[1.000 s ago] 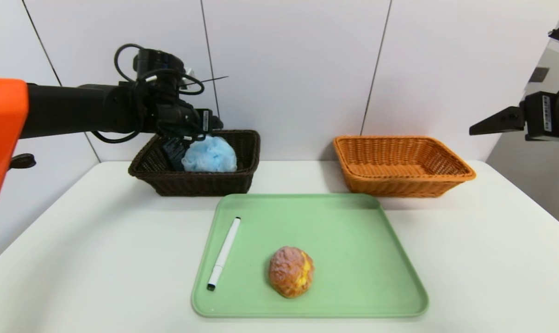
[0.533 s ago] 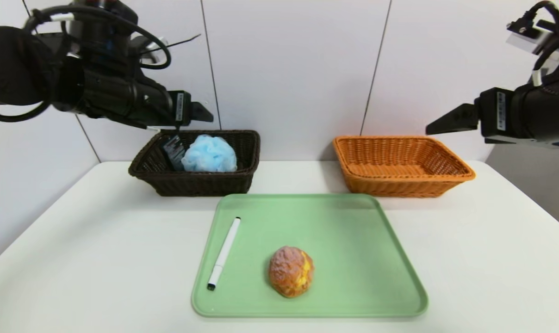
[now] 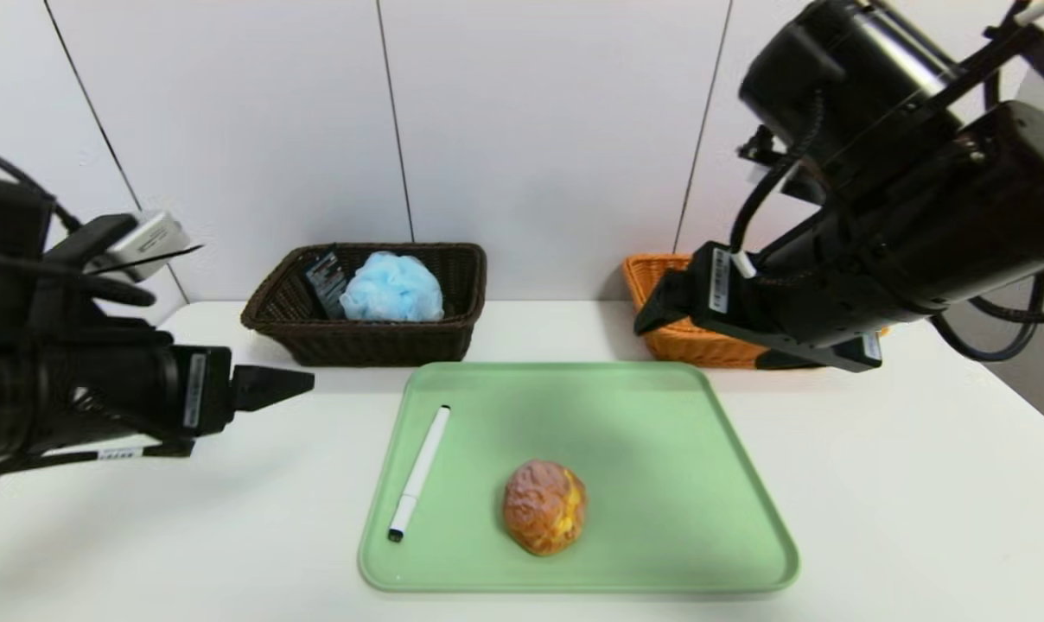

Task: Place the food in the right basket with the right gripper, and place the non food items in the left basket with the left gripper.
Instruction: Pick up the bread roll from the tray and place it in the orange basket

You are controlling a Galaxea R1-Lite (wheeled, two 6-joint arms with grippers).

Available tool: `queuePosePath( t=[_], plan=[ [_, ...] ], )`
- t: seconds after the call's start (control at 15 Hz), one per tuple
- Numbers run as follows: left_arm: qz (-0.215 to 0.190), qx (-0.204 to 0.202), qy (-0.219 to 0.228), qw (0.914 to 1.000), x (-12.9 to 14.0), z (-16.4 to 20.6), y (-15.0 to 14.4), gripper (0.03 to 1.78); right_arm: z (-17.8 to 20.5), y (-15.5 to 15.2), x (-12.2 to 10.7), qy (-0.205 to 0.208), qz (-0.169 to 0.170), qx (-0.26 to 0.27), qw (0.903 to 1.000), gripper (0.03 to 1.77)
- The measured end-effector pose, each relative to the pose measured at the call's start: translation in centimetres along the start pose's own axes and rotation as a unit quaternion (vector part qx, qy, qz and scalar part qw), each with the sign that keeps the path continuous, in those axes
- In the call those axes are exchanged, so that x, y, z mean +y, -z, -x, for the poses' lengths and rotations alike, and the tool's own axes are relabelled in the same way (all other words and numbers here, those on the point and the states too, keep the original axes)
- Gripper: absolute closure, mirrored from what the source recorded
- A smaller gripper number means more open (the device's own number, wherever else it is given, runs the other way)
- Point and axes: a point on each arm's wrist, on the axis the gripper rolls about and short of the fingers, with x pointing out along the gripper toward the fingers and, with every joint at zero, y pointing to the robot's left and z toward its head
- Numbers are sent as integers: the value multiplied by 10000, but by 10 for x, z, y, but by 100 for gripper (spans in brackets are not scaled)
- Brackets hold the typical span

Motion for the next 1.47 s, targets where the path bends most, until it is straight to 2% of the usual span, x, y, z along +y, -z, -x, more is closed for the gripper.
queuePosePath(
  t=[0.07,0.27,0.47,0.6,0.87,1.47],
  plan=[
    [-2,-120,32,9999,1,10,9,14,-8,6,11,42,19,191,9998,9],
    [-7,-278,65,9996,5,30,30,13,-43,31,44,202,358,682,9968,9],
    [-5,-270,64,9996,8,40,49,12,-74,56,69,215,700,914,9931,9],
    [-6,-263,63,9996,9,45,59,12,-90,68,79,262,841,1021,9909,9],
    [-11,-259,83,9996,11,49,67,12,-109,78,84,418,1003,1111,9879,9],
    [26,-139,157,9998,10,43,66,12,-134,86,86,724,1360,1085,9821,9]
  ],
)
